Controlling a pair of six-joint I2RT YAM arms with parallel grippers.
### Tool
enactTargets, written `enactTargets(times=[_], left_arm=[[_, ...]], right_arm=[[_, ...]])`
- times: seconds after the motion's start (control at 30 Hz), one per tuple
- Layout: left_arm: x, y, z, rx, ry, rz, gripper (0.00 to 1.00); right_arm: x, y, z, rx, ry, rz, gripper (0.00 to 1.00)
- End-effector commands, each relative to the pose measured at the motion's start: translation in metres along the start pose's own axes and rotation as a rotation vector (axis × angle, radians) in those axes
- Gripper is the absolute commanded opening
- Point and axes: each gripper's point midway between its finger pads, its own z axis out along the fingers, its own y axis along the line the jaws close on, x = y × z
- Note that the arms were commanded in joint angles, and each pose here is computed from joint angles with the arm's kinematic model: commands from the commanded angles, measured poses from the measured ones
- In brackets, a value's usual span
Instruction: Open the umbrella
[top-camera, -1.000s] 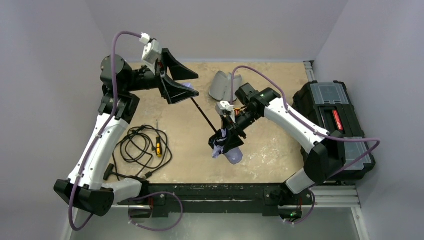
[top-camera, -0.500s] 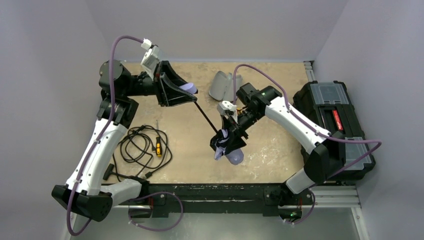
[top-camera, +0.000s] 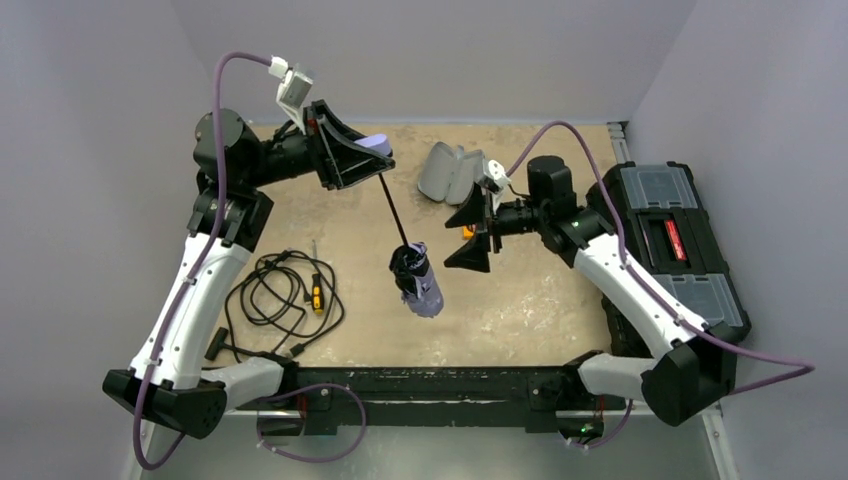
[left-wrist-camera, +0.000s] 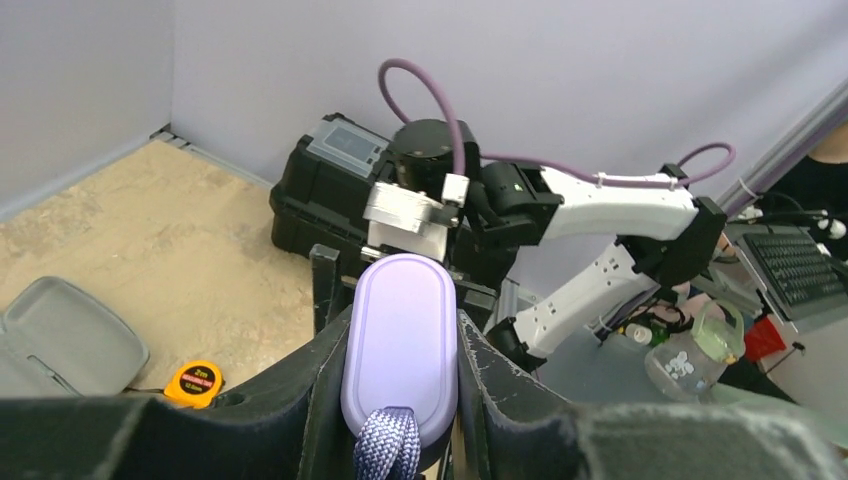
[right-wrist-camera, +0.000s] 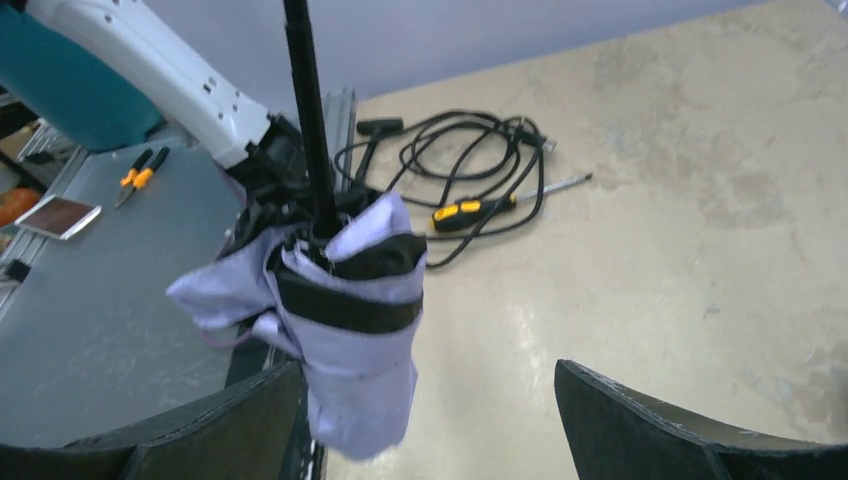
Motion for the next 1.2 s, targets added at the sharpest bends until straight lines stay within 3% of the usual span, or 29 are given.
enactTargets(times=[0.0, 0.13, 0.3, 0.53, 0.67, 0.73, 0.77, 0.87, 0.97, 1.17], left_arm=[[-0.036, -0.006, 0.0, -0.055, -0.104, 0.005, 0.0], [-0.051, -0.003, 0.001, -0.085, -0.141, 0.015, 0.0], [-0.063, 0.002, 0.003, -0.108, -0.178, -0.005, 0.0], [-0.071, 0.007, 0.003, -0.122, -0.218, -0.042, 0.0], [-0.078, 0.005, 0.002, -0.115, -0.235, -0.035, 0.0], [-0.081, 0.005, 0.001, -0.116, -0.24, -0.027, 0.0], [-0.082, 0.005, 0.0, -0.118, -0.242, -0.024, 0.0], [-0.077, 0.007, -0.001, -0.122, -0.226, -0.022, 0.0], [-0.043, 0.013, 0.005, -0.107, -0.15, -0.023, 0.0], [0.074, 0.011, 0.021, -0.033, 0.054, -0.17, 0.0]], right_arm=[[-0.04, -0.013, 0.012, 0.074, -0.151, -0.022, 0.99], [-0.046, 0.004, 0.02, 0.028, -0.218, -0.026, 0.99], [-0.031, 0.03, 0.033, -0.023, -0.178, -0.097, 0.99], [-0.028, 0.019, 0.058, 0.005, -0.217, -0.07, 0.99], [-0.011, 0.006, 0.069, 0.019, -0.169, -0.037, 0.98], [-0.003, 0.007, 0.07, 0.007, -0.158, -0.022, 0.87], [-0.001, 0.009, 0.07, -0.006, -0.156, -0.018, 0.7], [-0.004, 0.016, 0.069, -0.033, -0.159, -0.013, 0.04], [-0.025, 0.021, 0.067, -0.05, -0.202, -0.032, 0.0], [-0.08, 0.026, 0.061, -0.063, -0.277, -0.093, 0.0]])
